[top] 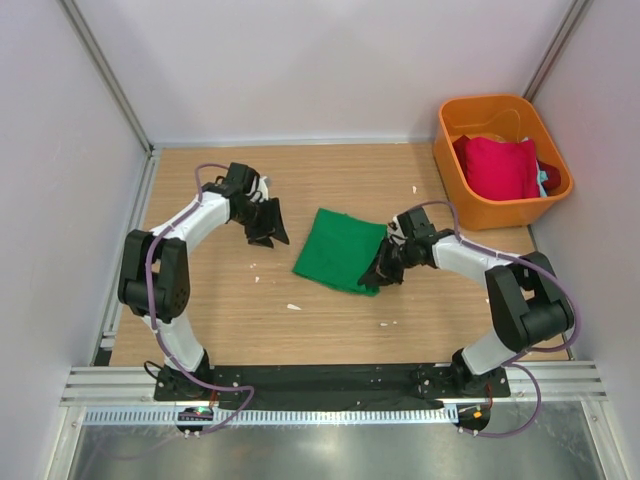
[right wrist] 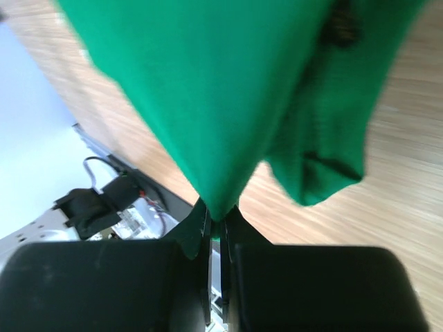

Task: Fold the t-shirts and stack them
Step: Fold the tshirt

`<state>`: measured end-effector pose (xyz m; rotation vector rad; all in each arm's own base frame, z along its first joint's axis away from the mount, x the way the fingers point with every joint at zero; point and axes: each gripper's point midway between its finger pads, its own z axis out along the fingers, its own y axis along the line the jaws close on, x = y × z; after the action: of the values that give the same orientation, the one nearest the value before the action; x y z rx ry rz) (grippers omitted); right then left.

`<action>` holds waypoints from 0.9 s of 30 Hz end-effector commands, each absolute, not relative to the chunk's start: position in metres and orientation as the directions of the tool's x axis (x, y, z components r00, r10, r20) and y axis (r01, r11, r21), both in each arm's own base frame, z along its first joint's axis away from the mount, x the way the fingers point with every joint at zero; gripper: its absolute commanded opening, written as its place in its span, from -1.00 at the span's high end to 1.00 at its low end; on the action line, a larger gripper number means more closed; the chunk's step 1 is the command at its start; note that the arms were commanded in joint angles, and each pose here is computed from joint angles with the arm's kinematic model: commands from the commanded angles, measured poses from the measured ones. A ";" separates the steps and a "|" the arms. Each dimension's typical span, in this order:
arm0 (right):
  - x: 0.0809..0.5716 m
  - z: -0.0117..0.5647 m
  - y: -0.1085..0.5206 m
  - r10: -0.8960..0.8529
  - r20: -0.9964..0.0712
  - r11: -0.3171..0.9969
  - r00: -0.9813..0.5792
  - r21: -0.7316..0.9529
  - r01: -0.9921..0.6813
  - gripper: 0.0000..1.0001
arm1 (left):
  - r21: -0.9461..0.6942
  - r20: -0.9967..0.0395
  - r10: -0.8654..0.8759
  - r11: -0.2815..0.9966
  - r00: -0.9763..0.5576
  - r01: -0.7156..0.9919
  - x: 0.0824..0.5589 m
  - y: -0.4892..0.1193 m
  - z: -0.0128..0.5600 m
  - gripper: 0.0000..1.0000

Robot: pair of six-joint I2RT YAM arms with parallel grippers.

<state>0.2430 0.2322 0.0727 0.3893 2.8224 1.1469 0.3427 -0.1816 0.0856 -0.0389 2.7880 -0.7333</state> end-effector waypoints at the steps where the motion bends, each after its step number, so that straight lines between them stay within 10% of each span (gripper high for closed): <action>1: 0.224 0.048 0.210 0.234 0.051 0.731 -0.971 0.649 0.210 0.98 | -0.531 -0.257 -0.080 0.845 -0.963 0.071 0.342 -0.187 0.098 -0.03; 6: 0.220 0.027 0.199 0.217 0.044 0.766 -0.975 0.611 0.198 0.85 | -0.586 -0.209 -0.062 0.807 -0.976 0.074 0.341 -0.199 0.093 -0.06; 13: 0.232 0.059 0.174 0.181 -0.093 0.853 -0.979 0.511 0.109 0.06 | -0.607 -0.216 -0.001 0.783 -0.976 0.133 0.333 -0.226 0.089 -0.17; 27: 0.221 0.054 0.166 0.145 -0.111 0.804 -0.983 0.593 0.052 -0.55 | -0.665 -0.205 0.067 0.723 -0.976 0.190 0.307 -0.265 0.060 -0.25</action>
<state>0.2254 0.1577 0.0567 0.2191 2.8594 0.8374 0.3091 -0.2532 0.0636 0.1721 2.7898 -1.0260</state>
